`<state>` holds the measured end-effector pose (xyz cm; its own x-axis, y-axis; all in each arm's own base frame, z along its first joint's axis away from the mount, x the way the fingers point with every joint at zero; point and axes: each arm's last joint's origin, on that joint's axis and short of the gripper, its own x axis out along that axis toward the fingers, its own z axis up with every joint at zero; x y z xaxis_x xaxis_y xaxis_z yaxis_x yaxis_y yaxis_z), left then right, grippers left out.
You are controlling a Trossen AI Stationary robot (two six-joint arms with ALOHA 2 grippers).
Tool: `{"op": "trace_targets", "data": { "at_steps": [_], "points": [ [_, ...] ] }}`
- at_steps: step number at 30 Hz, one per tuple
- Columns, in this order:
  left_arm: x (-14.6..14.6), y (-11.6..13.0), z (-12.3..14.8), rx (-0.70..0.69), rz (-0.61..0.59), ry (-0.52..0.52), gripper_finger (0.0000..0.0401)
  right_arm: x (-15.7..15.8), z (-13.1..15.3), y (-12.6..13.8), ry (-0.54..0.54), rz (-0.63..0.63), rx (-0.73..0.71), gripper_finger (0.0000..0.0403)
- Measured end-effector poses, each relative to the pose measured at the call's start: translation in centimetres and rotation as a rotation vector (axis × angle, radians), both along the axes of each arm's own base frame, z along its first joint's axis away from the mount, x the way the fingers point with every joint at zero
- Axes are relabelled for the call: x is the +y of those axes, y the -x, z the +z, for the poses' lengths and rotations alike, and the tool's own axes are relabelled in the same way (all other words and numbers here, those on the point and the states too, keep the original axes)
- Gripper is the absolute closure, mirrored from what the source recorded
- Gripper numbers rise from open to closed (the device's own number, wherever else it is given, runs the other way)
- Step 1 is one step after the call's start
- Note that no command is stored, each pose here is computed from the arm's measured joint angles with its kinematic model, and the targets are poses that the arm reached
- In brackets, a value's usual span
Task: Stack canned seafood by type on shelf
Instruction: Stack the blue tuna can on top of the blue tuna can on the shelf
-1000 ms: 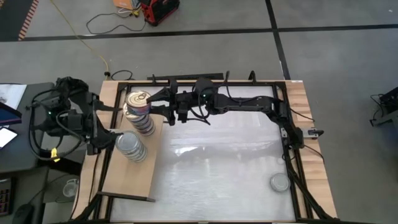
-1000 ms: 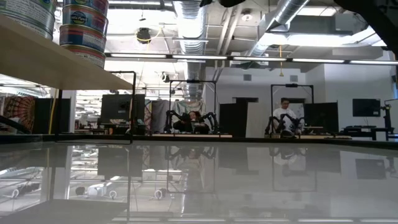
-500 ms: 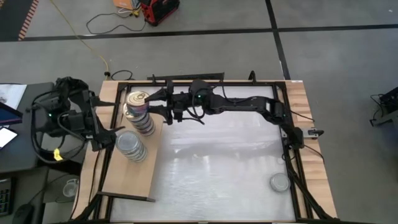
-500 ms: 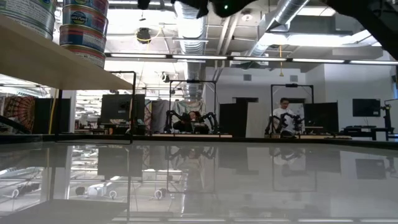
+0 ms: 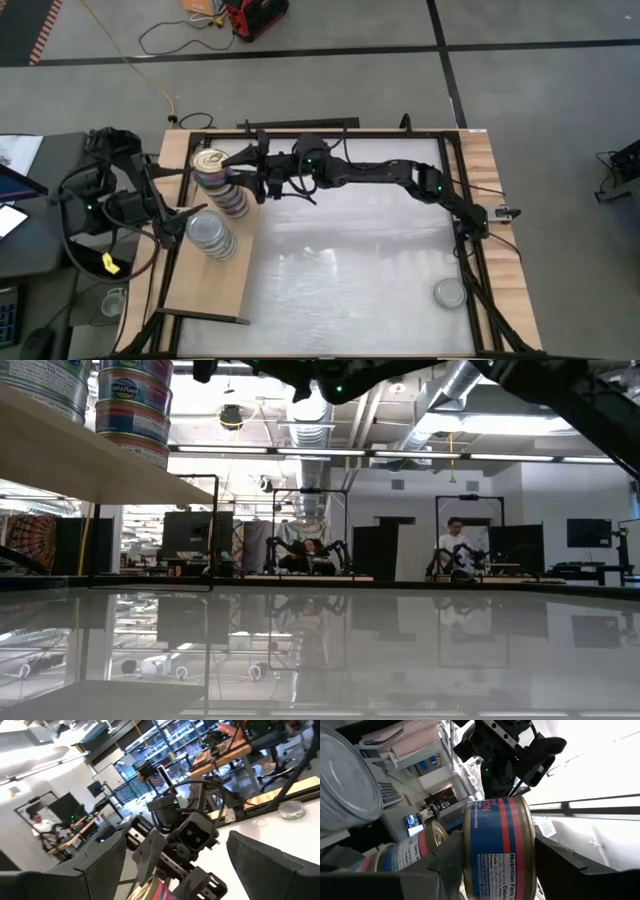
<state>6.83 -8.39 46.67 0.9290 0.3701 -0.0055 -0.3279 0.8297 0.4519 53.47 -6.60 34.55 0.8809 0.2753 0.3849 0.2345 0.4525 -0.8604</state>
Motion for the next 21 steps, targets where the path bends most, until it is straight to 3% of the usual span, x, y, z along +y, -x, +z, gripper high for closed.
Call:
{"op": "trace_targets", "data": {
  "at_steps": [21],
  "points": [
    [0.2,0.1,0.1,-0.011,0.025,0.014,0.0069,1.3,-0.1,-0.4,-0.029,-0.171,0.027,0.0156]
  ]
}}
